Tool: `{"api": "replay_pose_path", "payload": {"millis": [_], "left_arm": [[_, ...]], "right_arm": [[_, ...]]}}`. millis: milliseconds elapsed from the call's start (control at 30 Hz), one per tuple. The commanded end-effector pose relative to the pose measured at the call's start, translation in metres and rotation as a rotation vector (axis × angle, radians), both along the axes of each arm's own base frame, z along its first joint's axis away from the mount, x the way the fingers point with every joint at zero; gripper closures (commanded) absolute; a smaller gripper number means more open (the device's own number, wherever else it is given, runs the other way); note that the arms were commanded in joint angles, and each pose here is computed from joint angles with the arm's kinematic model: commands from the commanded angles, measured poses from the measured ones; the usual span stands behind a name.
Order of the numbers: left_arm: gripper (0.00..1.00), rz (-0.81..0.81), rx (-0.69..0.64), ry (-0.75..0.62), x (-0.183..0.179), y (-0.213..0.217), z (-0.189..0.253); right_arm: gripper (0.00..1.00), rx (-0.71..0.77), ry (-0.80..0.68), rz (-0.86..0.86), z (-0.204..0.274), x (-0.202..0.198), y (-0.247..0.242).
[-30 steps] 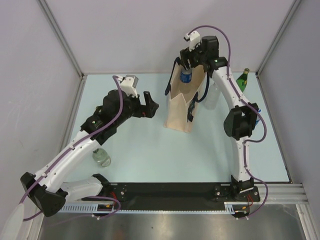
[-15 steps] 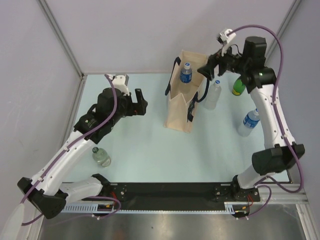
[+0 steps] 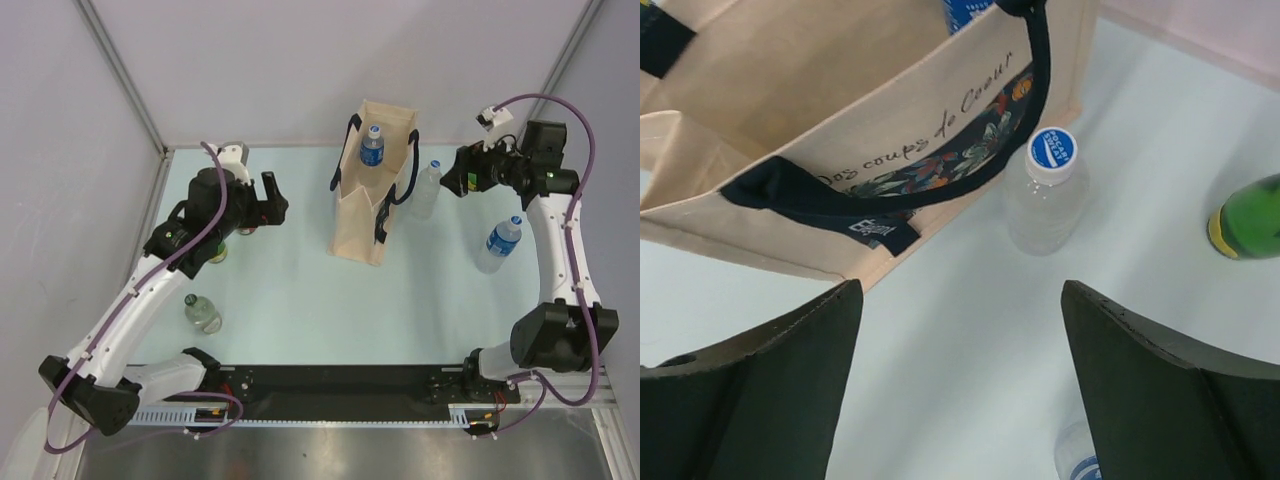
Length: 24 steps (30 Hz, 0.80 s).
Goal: Place the beverage into the canvas bag
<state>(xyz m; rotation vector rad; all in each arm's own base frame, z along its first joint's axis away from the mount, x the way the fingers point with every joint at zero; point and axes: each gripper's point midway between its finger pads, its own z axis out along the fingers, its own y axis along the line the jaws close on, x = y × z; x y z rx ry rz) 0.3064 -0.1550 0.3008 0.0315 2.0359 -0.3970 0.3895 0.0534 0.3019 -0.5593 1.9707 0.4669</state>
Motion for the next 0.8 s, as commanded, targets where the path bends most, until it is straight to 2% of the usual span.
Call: {"api": "replay_pose_path", "payload": {"millis": [0, 400, 767], "left_arm": [[0.00, -0.051, -0.079, -0.010, -0.002, -0.015, 0.011], [0.00, -0.043, -0.121, -0.001, -0.015, -0.011, 0.003], [0.00, -0.035, -0.128, 0.012, -0.019, -0.009, -0.003]], "right_arm": [[0.14, -0.036, 0.048, -0.038, -0.016, 0.020, -0.008], [0.16, -0.103, 0.091, -0.055, -0.053, 0.097, -0.003], [0.21, -0.126, 0.109, -0.064, -0.075, 0.126, 0.003]]}}
